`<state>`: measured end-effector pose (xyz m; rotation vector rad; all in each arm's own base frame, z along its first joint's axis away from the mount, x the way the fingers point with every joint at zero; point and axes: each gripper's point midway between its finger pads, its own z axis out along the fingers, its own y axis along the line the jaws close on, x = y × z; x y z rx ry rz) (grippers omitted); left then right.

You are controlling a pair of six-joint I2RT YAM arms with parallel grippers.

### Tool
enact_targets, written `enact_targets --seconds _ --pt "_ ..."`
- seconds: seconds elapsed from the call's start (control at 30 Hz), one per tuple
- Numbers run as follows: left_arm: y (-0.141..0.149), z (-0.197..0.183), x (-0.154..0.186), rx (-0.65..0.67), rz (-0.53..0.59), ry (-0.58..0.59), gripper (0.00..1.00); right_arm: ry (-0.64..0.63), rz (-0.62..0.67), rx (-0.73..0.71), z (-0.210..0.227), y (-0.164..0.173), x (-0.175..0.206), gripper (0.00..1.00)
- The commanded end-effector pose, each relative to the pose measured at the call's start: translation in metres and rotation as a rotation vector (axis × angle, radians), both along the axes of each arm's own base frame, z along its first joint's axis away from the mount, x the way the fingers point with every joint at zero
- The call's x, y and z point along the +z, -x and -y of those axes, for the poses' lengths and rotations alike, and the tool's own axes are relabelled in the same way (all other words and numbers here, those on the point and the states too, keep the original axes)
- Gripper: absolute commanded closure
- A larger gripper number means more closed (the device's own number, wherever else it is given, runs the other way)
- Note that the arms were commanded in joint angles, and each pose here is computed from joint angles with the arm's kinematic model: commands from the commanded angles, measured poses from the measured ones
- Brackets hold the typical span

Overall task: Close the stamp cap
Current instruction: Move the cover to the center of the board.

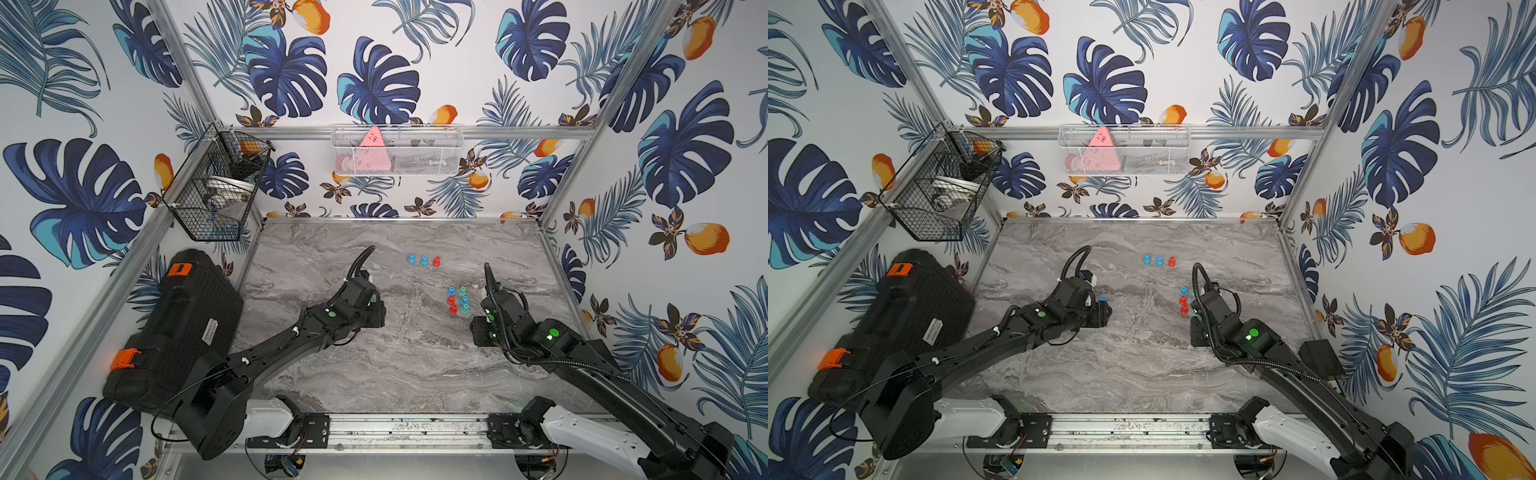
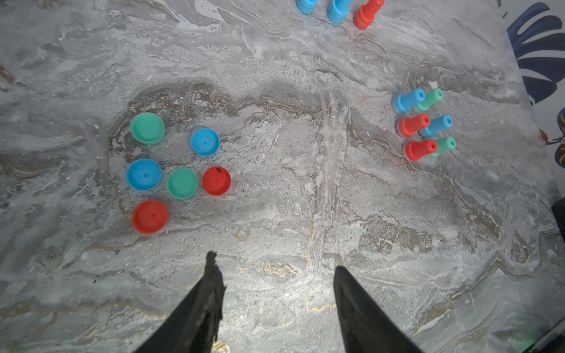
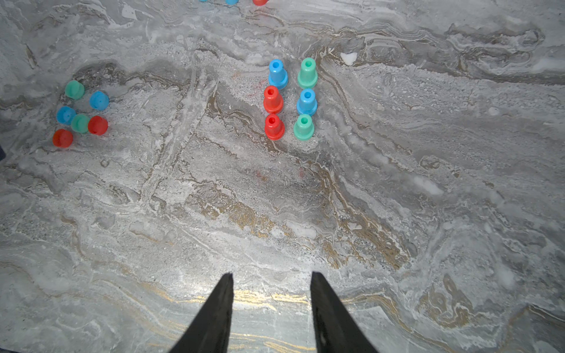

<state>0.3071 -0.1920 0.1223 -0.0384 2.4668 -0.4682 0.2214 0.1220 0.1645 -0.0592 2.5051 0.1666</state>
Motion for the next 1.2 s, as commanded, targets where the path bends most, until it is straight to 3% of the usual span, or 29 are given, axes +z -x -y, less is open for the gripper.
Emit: enact_targets --seconds 0.0,1.17 --pt "-0.011 0.007 0.004 0.011 0.018 0.063 0.37 0.003 0.000 -0.015 0.001 0.000 0.000 0.55" --pt "-0.044 0.010 -0.049 0.051 -0.072 0.082 0.39 0.013 -0.011 -0.015 0.000 -0.002 -0.003 0.55"
